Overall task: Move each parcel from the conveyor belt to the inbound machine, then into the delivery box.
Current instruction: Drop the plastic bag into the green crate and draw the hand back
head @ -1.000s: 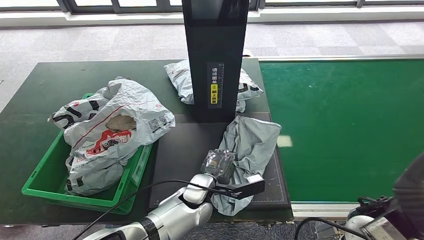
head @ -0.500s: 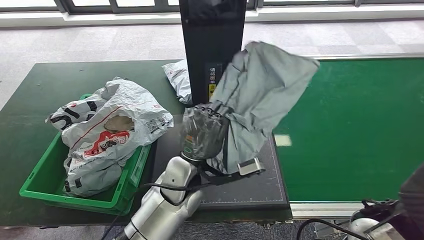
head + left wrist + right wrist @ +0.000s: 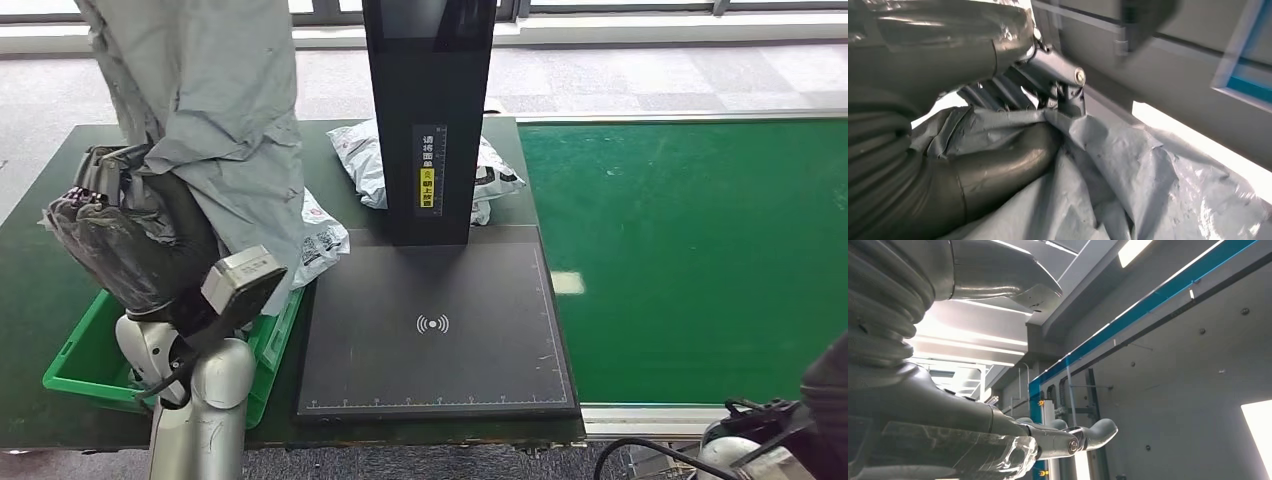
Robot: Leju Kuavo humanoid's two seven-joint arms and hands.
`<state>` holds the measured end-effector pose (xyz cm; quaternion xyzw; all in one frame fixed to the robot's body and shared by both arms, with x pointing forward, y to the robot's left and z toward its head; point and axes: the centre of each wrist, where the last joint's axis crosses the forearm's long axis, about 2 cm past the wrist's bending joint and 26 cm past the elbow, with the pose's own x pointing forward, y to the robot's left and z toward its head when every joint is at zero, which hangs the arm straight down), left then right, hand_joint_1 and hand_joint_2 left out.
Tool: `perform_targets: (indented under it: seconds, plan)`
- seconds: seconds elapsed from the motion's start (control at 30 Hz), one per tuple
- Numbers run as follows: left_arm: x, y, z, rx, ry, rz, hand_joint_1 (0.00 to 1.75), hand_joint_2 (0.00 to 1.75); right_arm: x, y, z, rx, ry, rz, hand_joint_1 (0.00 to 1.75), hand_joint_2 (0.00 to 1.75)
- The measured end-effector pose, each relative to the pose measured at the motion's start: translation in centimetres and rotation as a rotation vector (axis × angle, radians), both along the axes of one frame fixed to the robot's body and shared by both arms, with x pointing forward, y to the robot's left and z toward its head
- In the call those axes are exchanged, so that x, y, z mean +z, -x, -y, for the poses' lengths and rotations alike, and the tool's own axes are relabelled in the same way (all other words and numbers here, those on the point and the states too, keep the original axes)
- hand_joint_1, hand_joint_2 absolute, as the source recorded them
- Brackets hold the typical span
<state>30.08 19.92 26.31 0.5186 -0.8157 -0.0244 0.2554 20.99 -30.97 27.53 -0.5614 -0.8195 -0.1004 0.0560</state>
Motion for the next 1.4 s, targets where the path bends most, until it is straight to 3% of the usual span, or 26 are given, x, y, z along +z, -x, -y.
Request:
perform_targets:
  seconds: [0.1,0.23,0.33,0.5,0.7,1.1,1.23,1.3,1.4]
  plan:
    - [-2.2,-0.8,-3.2,0.108,0.026,-0.089,1.75,1.75,0.0,0.0,0.0,0.000,-0.001,0.001,0.00,1.75]
    - [-3.7,-1.0,-5.1,0.183,0.049,-0.152,1.75,1.75,0.0,0.0,0.0,0.001,-0.001,0.002,0.00,1.75]
    - [-5.0,-2.1,-5.7,0.249,0.069,-0.249,1.75,1.75,0.1,0.0,-0.1,0.003,-0.001,0.003,0.00,1.75]
    - [-8.8,-4.7,-7.0,0.325,0.089,-0.466,1.75,1.75,0.2,-0.1,-0.3,0.014,0.002,0.007,0.00,1.75]
    - [-12.4,-5.6,-7.5,0.350,0.133,-0.649,1.75,1.75,0.3,-0.2,-0.7,0.026,0.007,0.012,0.00,1.75]
    - [-14.3,-5.9,-7.6,0.340,0.153,-0.738,1.75,1.75,0.4,-0.2,-0.7,0.029,0.007,0.014,0.00,1.75]
    - [-14.5,-5.9,-7.6,0.336,0.154,-0.745,0.00,0.00,0.4,-0.2,-0.7,0.029,0.007,0.014,0.00,1.75]
    - [-14.2,-5.7,-8.2,0.310,0.178,-0.694,0.00,0.00,0.4,-0.2,-0.8,0.028,0.009,0.013,0.00,1.75]
    - [-13.0,-5.1,-10.3,0.271,0.237,-0.504,0.00,0.00,0.4,-0.3,-0.8,0.027,0.011,0.011,0.00,1.75]
